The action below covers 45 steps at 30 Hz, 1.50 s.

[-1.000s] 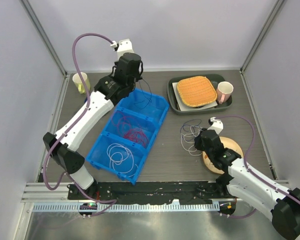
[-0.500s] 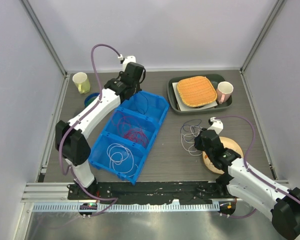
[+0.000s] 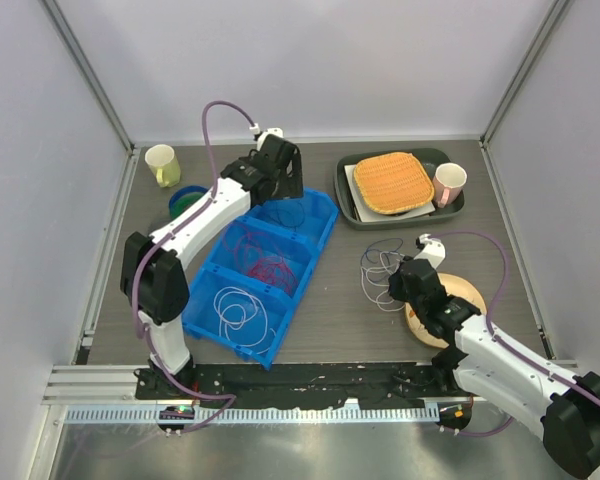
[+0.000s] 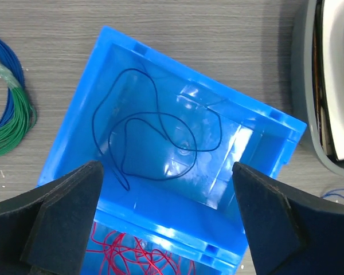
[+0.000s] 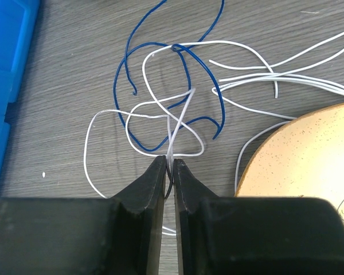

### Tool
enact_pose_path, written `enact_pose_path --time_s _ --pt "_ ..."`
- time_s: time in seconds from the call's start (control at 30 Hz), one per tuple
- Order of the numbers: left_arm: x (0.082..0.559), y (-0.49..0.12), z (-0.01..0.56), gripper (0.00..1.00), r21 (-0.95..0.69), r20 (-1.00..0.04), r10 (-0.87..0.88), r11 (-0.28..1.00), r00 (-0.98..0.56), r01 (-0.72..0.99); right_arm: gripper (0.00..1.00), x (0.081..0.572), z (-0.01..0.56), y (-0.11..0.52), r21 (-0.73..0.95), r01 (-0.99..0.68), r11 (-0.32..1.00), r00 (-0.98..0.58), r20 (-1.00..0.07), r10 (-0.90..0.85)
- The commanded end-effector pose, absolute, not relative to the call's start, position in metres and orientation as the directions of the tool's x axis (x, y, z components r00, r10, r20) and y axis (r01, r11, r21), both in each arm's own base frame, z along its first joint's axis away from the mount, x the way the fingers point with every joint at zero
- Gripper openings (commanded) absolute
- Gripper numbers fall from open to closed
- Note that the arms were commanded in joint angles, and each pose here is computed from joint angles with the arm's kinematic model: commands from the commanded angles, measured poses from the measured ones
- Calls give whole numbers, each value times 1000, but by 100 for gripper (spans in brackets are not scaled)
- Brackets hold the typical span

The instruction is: Untangle the cables

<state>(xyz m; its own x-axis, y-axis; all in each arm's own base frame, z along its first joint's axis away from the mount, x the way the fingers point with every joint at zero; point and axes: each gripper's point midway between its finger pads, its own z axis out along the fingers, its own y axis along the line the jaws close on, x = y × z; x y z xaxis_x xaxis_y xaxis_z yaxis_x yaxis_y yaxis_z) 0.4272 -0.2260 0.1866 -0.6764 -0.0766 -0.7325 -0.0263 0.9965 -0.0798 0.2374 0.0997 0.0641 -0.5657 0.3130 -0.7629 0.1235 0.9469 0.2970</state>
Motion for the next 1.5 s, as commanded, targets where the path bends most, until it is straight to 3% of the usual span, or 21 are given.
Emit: enact_pose_path --time_s 0.0,0.23,0.37,0.67,0.97,1.17,1.47 --pt "410 -244 236 100 -136 -788 -69 989 -611 64 15 250 81 106 335 90 938 -507 -795 333" --pt "339 -269 264 100 -178 -833 -23 957 -553 228 1 252 112 135 434 -64 899 -485 -800 352" --pt "289 -293 253 100 -270 -836 -20 886 -549 378 1 248 138 157 502 -182 846 -485 -794 367" --pt "219 -308 210 100 -440 -770 -15 737 -638 513 1 242 230 203 614 -432 661 -447 -782 434" --pt "181 -332 221 100 -468 -795 18 617 -606 632 1 247 247 228 691 -396 605 -564 -702 433" --pt "168 -321 245 100 -375 -869 -13 671 -495 640 1 261 226 209 658 -235 715 -571 -689 447" --pt "192 -356 221 98 -249 -886 75 756 -458 605 1 248 213 227 651 -299 698 -671 -663 332"
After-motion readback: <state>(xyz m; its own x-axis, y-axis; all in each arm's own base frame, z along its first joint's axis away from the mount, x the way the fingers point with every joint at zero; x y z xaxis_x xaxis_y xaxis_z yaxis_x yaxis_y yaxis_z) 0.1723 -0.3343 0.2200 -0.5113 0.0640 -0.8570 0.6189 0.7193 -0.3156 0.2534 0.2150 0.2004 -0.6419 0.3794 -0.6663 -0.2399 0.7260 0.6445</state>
